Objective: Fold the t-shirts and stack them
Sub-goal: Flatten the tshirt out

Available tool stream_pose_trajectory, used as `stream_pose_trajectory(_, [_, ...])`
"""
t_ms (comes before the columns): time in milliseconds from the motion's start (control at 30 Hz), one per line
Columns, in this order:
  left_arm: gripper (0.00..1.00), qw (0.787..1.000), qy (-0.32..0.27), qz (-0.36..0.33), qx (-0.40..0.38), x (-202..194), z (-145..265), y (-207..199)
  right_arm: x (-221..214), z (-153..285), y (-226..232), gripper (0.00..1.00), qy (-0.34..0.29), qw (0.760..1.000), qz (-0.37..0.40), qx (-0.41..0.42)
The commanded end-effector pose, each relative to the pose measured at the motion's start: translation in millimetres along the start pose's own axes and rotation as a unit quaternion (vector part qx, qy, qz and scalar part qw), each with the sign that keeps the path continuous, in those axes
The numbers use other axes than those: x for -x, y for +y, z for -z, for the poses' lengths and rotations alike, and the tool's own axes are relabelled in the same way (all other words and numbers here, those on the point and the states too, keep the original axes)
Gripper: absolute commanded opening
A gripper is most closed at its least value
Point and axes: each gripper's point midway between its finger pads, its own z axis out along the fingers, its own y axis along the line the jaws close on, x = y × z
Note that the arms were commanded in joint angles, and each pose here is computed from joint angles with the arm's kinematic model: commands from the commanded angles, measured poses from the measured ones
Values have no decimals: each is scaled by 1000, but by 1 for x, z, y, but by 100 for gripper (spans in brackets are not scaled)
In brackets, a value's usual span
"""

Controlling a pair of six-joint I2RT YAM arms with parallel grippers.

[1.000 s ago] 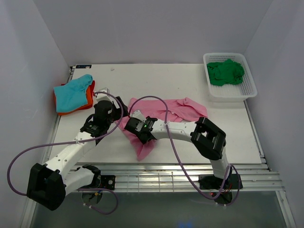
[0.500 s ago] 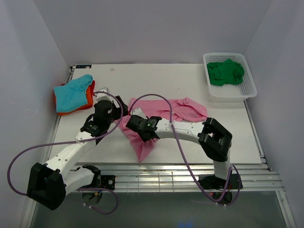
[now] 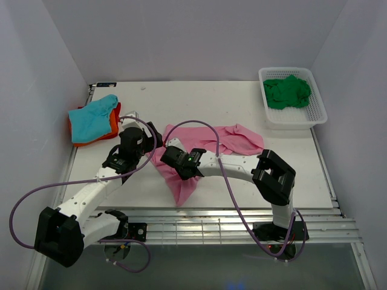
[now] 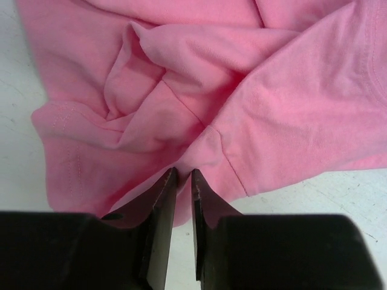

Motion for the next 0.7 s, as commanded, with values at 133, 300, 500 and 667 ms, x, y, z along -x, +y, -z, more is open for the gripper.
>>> stream_pose_trajectory(133, [97,1000,-16,5,-27,15,9,-14,5,-2,9,8,-17,1000,4,15])
stream_pose_trajectory(300, [97,1000,-18,3,-23,15,9,-12,16,4,-12,8,-38,999,-3,-18])
stream_pose_trajectory(500, [97,1000,-18,1,-20,15,11,-10,67,63,-126,8,-92,984,-58,-141])
stream_pose_trajectory(667, [97,1000,-13,2,-18,10,8,-9,74,126,-221,8,-141,958,-139,-207])
